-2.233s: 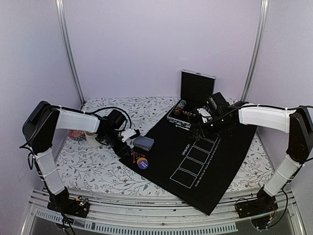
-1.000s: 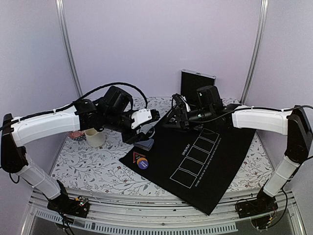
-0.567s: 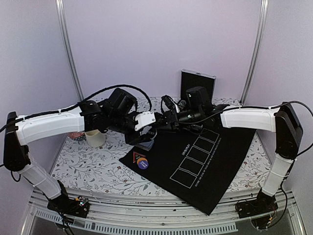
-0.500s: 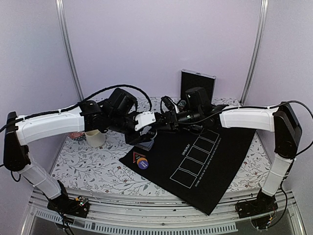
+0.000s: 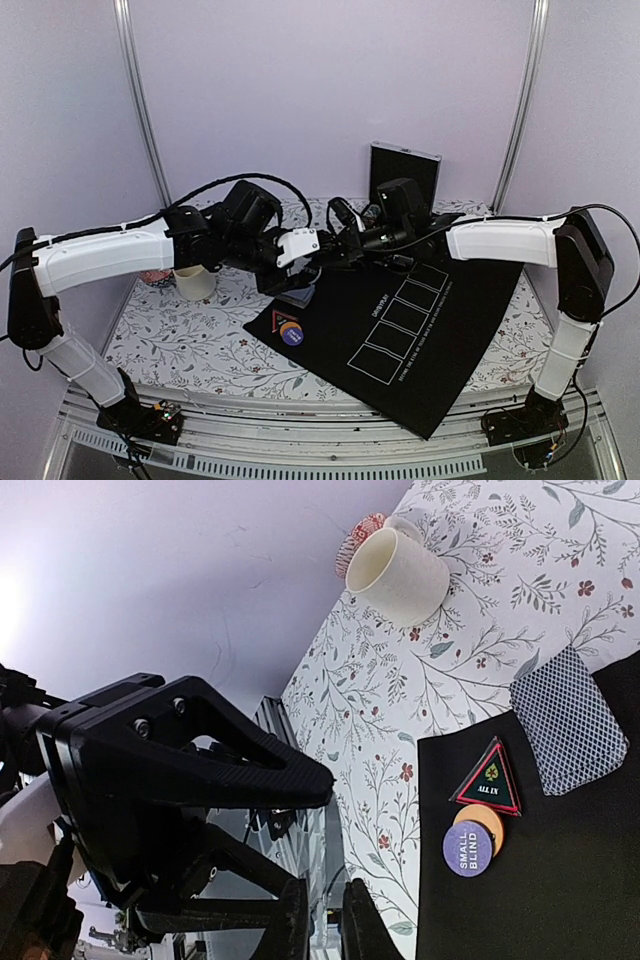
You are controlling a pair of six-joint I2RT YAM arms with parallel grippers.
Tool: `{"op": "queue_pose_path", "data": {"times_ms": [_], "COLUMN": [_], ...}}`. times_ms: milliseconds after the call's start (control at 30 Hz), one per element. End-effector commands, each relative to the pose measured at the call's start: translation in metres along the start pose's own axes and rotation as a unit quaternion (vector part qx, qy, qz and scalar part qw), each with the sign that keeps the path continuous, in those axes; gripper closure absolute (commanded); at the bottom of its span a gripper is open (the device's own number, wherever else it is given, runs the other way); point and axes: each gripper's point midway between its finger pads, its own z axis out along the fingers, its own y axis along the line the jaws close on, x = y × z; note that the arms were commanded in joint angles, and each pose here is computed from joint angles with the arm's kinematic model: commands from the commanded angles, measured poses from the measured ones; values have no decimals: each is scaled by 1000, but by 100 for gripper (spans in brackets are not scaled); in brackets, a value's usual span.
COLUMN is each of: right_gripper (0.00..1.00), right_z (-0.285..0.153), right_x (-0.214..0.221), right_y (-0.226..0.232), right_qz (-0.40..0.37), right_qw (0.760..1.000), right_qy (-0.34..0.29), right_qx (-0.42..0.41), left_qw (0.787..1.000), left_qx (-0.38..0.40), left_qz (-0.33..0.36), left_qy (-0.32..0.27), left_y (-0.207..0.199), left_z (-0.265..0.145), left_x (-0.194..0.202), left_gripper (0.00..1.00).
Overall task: Distribute texas hold em gaming equipment
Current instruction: Pass from the left arm to the right, then place the dealer button on the poker table mat.
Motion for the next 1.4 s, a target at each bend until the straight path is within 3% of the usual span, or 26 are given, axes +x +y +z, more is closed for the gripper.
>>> {"op": "queue_pose_path", "data": {"times_ms": [0, 133, 267, 533, 700, 900, 1000, 1133, 1200, 1367], "right_gripper": [98, 98, 98, 98, 98, 98, 98, 98, 98, 98], "right_z": [-3, -20, -62, -179, -236, -269, -273, -283, -288, -297], "right_x": [-2, 2, 4, 28, 44, 59, 65, 64, 64, 77], "right_y": [7, -2, -32, -95, -117, -135, -144, -153, -157, -166], "right_qz": [-29, -28, 6, 93, 139, 192, 209, 227, 231, 242], "right_qw": [1000, 999, 996, 970, 943, 916, 907, 899, 895, 882], "right_qy": [4, 5, -16, -95, -157, -194, -197, -221, -226, -229], "right_qx": [8, 27, 87, 204, 258, 295, 308, 303, 307, 334], "left_qw": [999, 999, 999, 990, 973, 932, 884, 842, 832, 795], "left_qx": [-14, -19, -17, 11, -34, -182, -269, -285, -283, -328], "left_qz": [2, -16, -39, -139, -225, -314, -382, -453, -469, -506], "left_qy": [-32, -28, -19, -31, -39, -15, -14, -67, -85, -70], "left_y": [6, 6, 2, -4, 20, 74, 104, 126, 131, 147], "left_z": [-7, -8, -9, -10, -11, -32, -62, -95, -101, -115], "left_x": [-20, -15, -5, 15, 33, 63, 78, 90, 99, 132], "left_gripper": [53, 20, 3, 2, 2, 2, 2, 2, 2, 2]}}
